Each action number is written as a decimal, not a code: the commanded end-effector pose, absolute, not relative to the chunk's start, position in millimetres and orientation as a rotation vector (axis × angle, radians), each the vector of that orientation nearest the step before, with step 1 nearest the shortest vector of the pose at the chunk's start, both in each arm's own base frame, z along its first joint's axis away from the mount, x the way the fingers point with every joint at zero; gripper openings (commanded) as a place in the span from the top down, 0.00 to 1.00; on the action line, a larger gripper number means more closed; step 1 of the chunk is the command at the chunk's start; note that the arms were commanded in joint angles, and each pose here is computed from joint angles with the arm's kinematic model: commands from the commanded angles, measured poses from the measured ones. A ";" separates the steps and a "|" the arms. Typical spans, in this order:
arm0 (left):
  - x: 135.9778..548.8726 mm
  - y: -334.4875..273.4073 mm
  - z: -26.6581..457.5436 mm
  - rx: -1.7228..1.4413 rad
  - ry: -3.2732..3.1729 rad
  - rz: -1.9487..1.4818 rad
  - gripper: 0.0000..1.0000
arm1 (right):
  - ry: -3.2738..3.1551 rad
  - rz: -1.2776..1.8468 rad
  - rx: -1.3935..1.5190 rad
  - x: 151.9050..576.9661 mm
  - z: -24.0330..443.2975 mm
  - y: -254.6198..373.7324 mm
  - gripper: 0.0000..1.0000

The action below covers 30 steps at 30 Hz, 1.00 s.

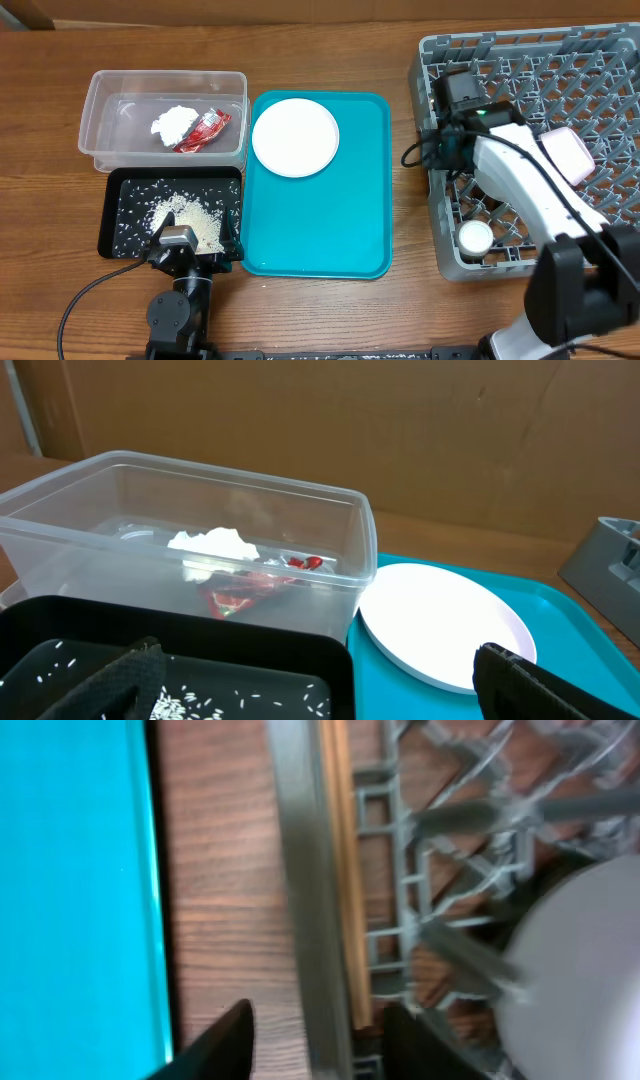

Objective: Sort waste into correct bins and load items into the dishwasher
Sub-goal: 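Grasp the edge of the white plate on the teal tray with the right gripper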

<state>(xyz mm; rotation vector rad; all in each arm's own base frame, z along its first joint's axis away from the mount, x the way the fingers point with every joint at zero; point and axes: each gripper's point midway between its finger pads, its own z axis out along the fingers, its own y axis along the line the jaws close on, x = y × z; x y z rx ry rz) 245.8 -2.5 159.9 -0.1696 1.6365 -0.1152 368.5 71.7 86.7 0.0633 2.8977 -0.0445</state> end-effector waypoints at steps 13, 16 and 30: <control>245.7 1.0 159.2 -0.195 1.628 -0.114 0.00 | 2.895 0.083 -0.076 365.2 79.5 135.5 0.66; 245.7 1.0 159.2 -0.195 1.628 -0.114 0.00 | 2.873 -0.073 0.021 369.1 90.2 117.3 0.59; 245.7 1.0 159.2 -0.195 1.628 -0.114 0.00 | 2.522 0.328 -0.160 372.4 236.9 208.5 0.53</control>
